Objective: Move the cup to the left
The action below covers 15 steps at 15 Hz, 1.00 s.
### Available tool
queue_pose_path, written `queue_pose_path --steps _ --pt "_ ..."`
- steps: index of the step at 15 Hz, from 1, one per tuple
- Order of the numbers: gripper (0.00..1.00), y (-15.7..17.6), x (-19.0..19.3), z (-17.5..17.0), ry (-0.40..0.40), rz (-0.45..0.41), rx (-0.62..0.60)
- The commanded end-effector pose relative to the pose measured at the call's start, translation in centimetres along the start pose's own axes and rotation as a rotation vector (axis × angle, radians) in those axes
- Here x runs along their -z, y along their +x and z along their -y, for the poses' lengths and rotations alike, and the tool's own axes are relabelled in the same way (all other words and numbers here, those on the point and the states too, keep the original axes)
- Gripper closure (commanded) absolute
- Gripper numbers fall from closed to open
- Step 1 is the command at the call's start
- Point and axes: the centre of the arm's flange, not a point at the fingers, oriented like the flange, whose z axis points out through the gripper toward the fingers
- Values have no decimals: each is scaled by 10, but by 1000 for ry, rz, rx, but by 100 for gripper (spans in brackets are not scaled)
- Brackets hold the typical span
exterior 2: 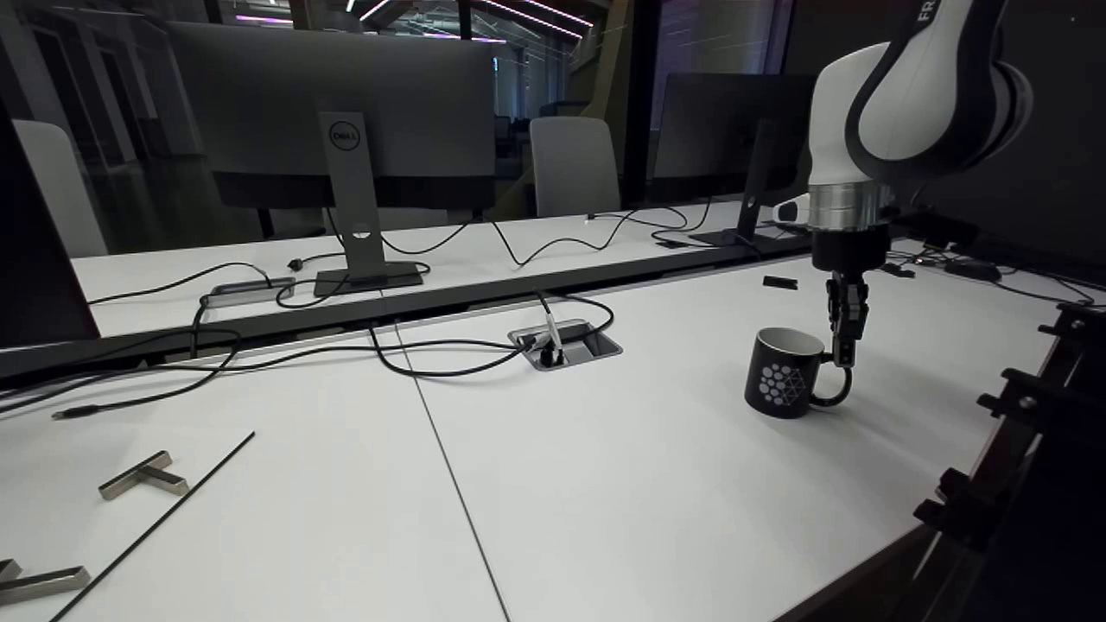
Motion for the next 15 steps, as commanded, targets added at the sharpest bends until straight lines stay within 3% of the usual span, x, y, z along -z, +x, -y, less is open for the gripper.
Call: queue_pose_path --steps 1,15 --pt "96 5 -6 0 19 -16 -13" --pt "96 13 12 9 3 -81 12"
